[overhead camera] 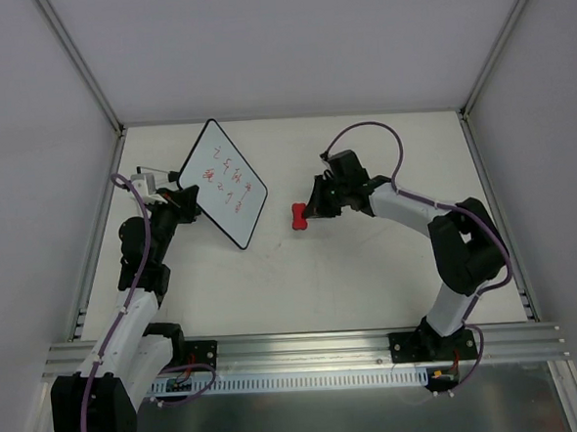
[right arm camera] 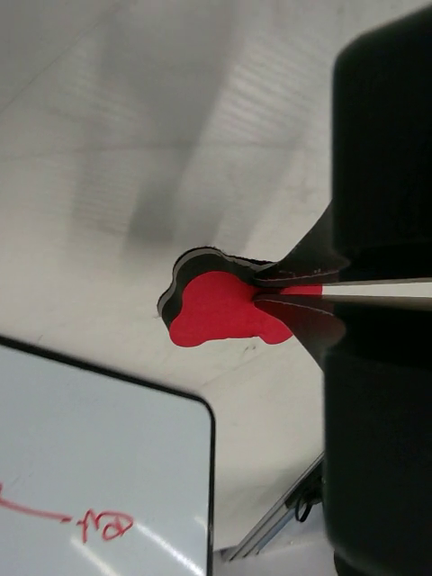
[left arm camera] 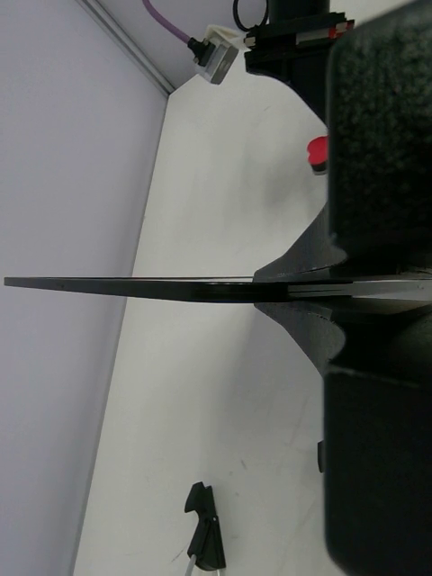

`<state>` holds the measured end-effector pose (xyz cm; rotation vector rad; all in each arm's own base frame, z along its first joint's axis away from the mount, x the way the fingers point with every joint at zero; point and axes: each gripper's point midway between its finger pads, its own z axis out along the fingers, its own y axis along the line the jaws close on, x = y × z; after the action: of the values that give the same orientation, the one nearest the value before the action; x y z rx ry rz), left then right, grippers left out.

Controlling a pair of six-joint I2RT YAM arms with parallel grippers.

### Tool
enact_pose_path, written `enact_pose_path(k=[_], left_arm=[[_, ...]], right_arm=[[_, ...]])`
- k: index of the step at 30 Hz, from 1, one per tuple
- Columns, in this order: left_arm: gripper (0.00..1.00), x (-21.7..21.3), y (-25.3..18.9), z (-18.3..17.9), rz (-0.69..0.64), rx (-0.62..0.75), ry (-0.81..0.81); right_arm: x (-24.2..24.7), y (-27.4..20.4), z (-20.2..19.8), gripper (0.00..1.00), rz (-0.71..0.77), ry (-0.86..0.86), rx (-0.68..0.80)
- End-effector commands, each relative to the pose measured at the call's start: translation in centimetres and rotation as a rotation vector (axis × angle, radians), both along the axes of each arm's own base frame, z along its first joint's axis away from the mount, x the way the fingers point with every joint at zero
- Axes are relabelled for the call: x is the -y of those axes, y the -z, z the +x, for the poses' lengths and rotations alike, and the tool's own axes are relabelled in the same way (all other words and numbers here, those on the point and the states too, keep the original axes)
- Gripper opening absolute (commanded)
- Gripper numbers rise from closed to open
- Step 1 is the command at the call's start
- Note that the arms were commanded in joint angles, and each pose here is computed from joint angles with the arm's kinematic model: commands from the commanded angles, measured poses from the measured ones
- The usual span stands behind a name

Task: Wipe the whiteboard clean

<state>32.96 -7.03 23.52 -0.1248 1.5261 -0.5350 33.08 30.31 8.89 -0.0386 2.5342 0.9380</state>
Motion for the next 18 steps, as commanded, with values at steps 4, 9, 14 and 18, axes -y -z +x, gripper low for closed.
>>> enact_pose_path(k=[4,9,14,18], left_arm=[[0.00,-0.8,-1.5,0.1,0.082,0.056,-0.038],[0.00,-1.0,-1.5,0.1,0.093,0.057,-0.050],[0.00,-1.1,-1.3,0.1,0.100,0.049,-0.052],[0.00,-1.0,-1.2,0.1,0.103,0.048,-0.049]], right_arm=[[5.1,2.0,-3.3,0.00,-0.217,-0.078,-0.019],[7.5,5.0,-4.6,0.00,-0.330,-0.062,-0.087],[8.9,6.4,-4.7,0.10,-0.409,-0.053,-0.107],[9.8,5.7,-4.4,0.39,-0.449,-0.019,-0.083]])
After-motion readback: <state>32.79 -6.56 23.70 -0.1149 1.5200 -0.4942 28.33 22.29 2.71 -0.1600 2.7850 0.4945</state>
